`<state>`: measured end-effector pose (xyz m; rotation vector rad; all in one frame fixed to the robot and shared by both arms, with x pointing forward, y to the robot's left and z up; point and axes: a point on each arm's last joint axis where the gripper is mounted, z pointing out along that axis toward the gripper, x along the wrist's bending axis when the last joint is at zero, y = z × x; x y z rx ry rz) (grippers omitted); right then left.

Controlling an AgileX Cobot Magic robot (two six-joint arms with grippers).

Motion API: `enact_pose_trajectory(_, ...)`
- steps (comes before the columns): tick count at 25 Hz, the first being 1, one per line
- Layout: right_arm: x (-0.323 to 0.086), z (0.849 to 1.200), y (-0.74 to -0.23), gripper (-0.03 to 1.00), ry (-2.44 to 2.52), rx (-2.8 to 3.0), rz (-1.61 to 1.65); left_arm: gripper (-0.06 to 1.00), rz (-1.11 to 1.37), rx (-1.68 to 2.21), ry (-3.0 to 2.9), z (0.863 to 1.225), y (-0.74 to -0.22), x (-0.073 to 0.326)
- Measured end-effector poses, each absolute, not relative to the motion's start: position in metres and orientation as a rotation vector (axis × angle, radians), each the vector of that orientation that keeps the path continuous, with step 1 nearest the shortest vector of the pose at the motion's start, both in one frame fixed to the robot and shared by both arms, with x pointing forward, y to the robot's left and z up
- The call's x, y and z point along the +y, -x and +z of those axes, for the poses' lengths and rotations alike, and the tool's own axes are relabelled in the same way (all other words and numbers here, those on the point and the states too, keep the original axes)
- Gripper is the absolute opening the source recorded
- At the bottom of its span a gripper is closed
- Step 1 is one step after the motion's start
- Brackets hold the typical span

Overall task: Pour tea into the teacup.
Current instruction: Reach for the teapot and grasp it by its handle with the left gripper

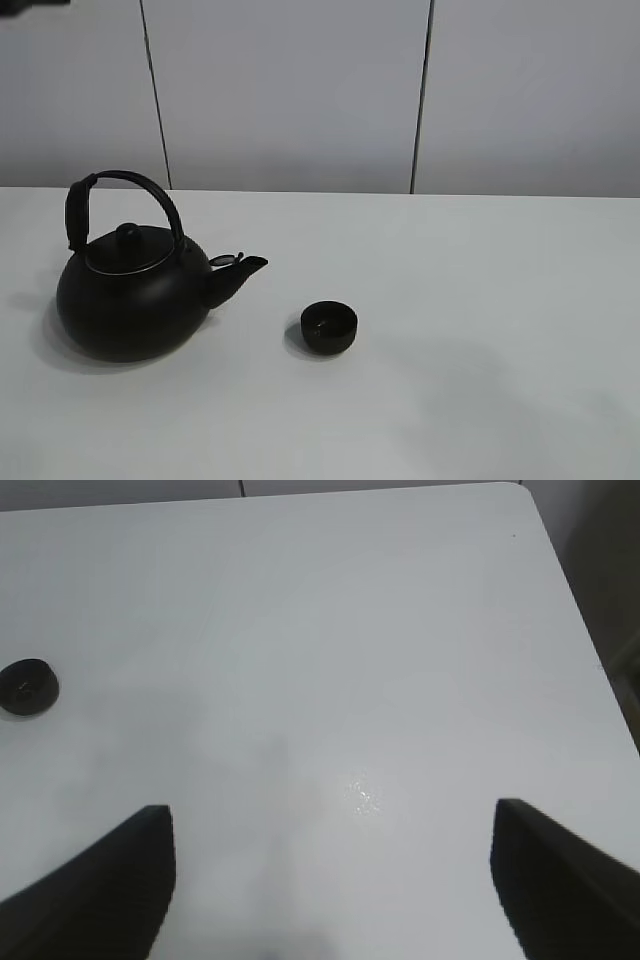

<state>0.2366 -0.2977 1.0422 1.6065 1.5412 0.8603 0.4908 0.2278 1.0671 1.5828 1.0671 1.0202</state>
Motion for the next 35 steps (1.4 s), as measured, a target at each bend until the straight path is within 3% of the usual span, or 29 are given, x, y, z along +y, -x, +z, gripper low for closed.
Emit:
enact_pose_trajectory(5, -0.298, 1.042, -0.237, 0.59, -1.606, 1.541, 0.86, 0.69, 1.071, 1.04, -1.575, 1.009, -0.463, 0.235)
enact_pose_trajectory(17, -0.298, 1.042, -0.237, 0.59, -1.607, 1.541, 0.86, 0.69, 0.98, 1.089, -1.687, 0.935, -0.479, 0.226)
enact_pose_trajectory(35, -0.298, 1.042, -0.237, 0.59, -1.605, 1.54, 0.862, 0.69, 1.068, 1.096, -1.603, 0.902, -0.506, 0.234)
